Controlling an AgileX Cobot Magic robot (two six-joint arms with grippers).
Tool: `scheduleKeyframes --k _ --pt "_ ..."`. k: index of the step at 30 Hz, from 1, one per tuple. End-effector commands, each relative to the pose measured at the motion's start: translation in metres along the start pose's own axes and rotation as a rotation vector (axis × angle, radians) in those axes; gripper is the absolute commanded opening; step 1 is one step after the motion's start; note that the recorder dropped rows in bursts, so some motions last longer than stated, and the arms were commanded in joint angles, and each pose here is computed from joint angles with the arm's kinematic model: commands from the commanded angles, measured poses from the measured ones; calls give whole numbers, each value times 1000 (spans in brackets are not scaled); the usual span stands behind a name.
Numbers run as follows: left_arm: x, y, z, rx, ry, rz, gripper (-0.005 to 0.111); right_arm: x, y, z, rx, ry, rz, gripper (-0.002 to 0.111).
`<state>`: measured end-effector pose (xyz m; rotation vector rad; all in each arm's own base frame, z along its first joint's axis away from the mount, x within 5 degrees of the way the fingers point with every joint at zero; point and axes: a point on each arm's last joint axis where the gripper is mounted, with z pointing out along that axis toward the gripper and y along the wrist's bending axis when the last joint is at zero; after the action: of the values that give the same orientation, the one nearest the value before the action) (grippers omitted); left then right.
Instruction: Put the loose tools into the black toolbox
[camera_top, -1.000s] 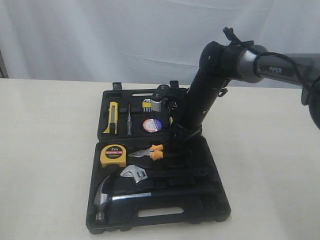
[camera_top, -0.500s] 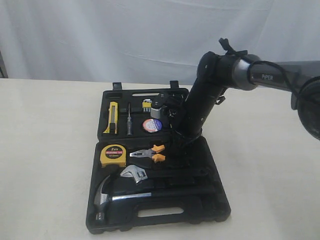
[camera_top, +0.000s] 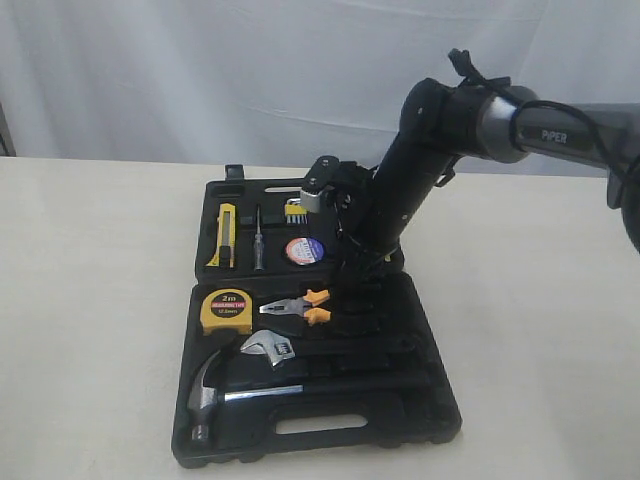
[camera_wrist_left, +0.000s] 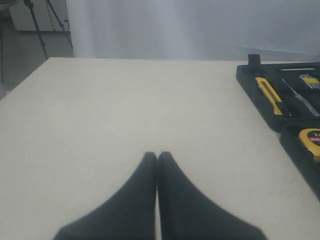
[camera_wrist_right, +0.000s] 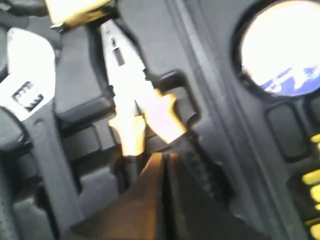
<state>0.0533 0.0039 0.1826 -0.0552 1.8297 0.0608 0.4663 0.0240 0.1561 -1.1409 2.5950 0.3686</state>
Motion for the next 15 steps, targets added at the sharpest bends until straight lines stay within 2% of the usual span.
scheduleKeyframes --k 1,5,15 --pt "0 0 0 5 -4 -5 0 -4 -5 -4 62 -38 -9 -1" --pt "0 0 0 5 -4 -5 0 -4 -9 1 91 -51 -7 -1" --pt "0 0 0 5 -4 -5 0 7 -10 27 20 6 30 -1"
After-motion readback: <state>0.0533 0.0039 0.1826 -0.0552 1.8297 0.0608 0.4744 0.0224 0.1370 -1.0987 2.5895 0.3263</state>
